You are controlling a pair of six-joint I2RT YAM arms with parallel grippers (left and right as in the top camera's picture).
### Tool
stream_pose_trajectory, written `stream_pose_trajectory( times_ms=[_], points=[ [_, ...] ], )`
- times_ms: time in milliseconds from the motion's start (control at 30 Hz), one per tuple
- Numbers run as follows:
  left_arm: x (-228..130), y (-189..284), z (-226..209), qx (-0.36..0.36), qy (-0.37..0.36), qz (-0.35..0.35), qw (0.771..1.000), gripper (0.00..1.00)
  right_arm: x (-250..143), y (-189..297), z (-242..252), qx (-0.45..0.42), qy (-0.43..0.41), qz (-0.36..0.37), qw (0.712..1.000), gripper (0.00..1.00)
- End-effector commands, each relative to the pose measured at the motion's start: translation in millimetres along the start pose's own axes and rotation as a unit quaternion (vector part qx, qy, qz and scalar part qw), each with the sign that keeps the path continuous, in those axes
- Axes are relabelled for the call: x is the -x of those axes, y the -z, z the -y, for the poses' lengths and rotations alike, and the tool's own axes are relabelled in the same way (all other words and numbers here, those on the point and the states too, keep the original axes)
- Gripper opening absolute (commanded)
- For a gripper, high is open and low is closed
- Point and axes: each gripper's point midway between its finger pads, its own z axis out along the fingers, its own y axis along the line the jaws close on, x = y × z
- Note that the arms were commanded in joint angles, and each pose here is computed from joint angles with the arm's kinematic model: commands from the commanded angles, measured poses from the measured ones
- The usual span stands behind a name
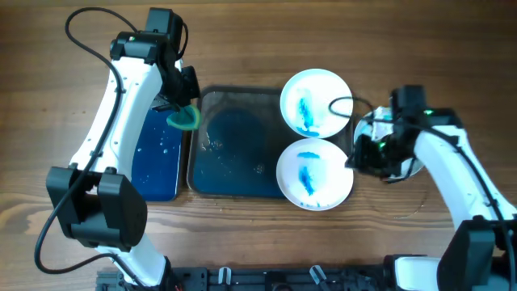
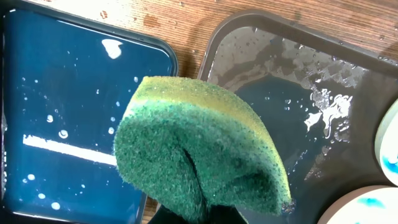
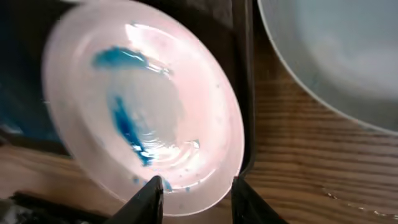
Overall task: Clean dirty plates on tray and stack at the side
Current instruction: 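Grasp the lower-right stained plate rim with the right gripper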
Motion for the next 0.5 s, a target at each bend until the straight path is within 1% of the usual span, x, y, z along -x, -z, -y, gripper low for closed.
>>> stream_pose_trajectory(
  times_ms=[0, 133, 333, 367, 400, 467],
  points=[
    [3, 12, 5, -0.012, -0.012, 0.014, 1.0, 0.04, -11, -15, 17, -0.072, -0.035, -0.005, 0.997, 0.35],
    [3, 12, 5, -0.012, -0.012, 0.014, 1.0, 0.04, -14, -20, 27, -0.106, -0.036, -0.001, 0.994, 0.33],
    [3, 12, 5, -0.012, -0.012, 0.014, 1.0, 0.04, -19, -38, 30, -0.09, -0.034, -0.001, 0.995, 0.26],
    [3, 12, 5, -0.012, -0.012, 0.015, 1.0, 0.04, -19, -42, 27, -0.077, -0.033, 0.001, 0.997, 0.24],
    [3, 12, 5, -0.012, -0.012, 0.015, 1.0, 0.04, -19, -45, 26, -0.072, -0.032, 0.002, 0.997, 0.19],
    [3, 12, 5, -0.012, -0.012, 0.015, 1.0, 0.04, -19, -45, 27, -0.072, -0.032, 0.003, 0.997, 0.18]
  ],
)
